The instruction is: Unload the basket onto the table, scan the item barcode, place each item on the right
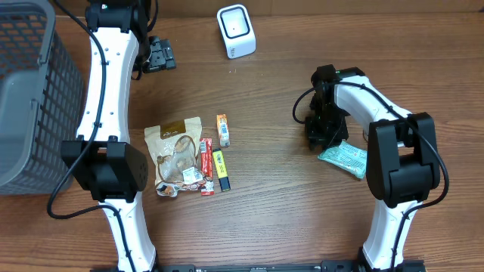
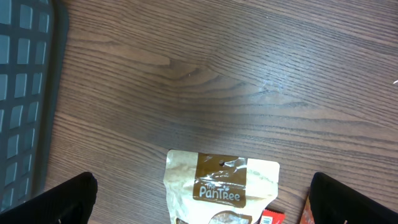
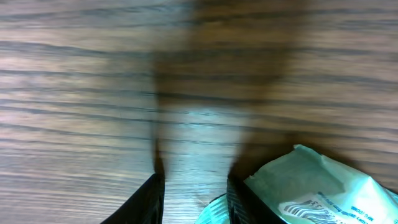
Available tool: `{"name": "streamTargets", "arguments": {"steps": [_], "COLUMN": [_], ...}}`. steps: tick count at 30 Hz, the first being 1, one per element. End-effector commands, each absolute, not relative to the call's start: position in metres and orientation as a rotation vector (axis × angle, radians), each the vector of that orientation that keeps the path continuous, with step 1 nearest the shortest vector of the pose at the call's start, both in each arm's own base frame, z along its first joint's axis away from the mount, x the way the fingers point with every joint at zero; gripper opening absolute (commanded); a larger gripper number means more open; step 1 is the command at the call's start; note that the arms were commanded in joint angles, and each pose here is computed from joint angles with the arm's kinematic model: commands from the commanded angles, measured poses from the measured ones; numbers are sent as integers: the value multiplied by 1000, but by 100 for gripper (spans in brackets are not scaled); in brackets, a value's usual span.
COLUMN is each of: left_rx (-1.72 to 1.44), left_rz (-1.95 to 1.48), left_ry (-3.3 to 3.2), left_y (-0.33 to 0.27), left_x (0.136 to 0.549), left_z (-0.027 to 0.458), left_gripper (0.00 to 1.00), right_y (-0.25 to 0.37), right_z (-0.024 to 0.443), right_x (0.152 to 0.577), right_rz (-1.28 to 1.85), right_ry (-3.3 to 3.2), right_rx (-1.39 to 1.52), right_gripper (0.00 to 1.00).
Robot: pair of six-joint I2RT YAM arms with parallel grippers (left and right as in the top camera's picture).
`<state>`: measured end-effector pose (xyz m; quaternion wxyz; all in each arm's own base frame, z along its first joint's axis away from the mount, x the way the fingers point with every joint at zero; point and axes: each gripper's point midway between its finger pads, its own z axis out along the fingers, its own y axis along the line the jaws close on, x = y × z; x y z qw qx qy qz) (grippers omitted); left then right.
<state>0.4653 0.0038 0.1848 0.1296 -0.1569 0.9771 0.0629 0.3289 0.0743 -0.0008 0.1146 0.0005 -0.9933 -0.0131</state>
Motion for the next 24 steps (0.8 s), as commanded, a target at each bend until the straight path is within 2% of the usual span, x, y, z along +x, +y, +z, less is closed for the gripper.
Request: {"name": "streamTargets", "arguments": {"steps": [1,12,19,24], "left_rx": [-429,-429,-429,-429], "left_rz": [202,202,202,202], "left_ry": [2832,2832,2832,2832], "left_y": [7,7,7,7], "left_x": [465,465,465,465], "left_z": [189,189,189,189], "left_gripper": [100,99,100,100], "right_y": [49,55,16,0], "right_z": [-18,-18,-14,-14], "right_x": [321,316,315,316], "right_rz": [124,71,302,309], "right_ry": [-2879,-2859,-2840,-2839], "right_rx": [2,-5,-12,-142], "right_gripper": [35,40,43,44]}}
